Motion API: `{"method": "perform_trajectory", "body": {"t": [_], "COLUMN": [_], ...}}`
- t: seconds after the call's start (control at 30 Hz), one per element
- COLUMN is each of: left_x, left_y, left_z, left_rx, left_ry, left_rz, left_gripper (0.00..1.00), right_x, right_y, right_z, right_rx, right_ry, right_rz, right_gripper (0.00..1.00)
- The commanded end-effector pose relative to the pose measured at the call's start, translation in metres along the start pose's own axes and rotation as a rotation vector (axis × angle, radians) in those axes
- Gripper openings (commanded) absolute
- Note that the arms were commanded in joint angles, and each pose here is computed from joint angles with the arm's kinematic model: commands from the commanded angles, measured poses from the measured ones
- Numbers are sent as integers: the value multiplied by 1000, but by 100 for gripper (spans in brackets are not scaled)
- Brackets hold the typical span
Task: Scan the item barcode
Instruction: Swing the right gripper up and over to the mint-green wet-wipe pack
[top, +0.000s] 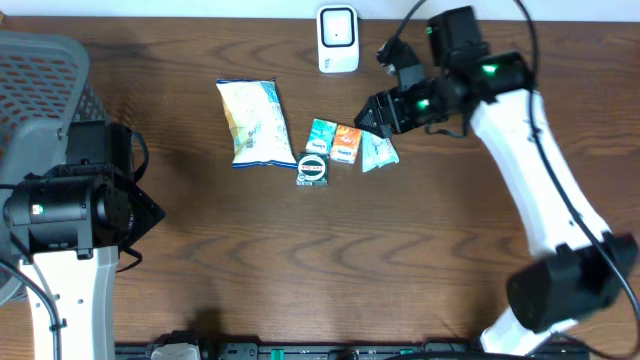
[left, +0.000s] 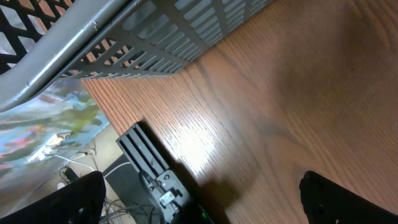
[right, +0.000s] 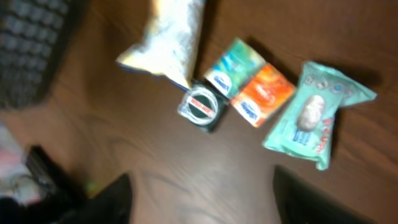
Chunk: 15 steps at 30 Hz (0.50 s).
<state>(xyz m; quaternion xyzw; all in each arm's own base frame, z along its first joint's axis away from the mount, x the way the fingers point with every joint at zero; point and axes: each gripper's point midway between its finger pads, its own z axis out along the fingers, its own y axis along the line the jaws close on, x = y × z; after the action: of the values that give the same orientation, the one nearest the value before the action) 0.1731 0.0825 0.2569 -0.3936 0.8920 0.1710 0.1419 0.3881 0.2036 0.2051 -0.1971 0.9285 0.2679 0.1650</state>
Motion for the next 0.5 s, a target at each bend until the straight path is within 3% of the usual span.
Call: {"method": "perform_trajectory", "body": {"t": [0.0,0.1,0.23,0.47], "left_x": [0,0,0,0], "left_y": [2,2,2,2], "left_z": [-1,-1,-1,-1], "left_rx": [-4,-4,-4,-4], "left_ry": [0,0,-1,-1], "left_rz": [-16,-16,-16,-16], "left_gripper": [98,98,98,98], "right_x": [0,3,13,31], "right_y": [-33,-48,-62,-87], "right_z": [22,45,72,116], "right_rx": [137,153,157,167], "right_ry": [32,68,126,209], "right_rz": [152,177,203,240], "right_gripper": [38,19,5,1]}}
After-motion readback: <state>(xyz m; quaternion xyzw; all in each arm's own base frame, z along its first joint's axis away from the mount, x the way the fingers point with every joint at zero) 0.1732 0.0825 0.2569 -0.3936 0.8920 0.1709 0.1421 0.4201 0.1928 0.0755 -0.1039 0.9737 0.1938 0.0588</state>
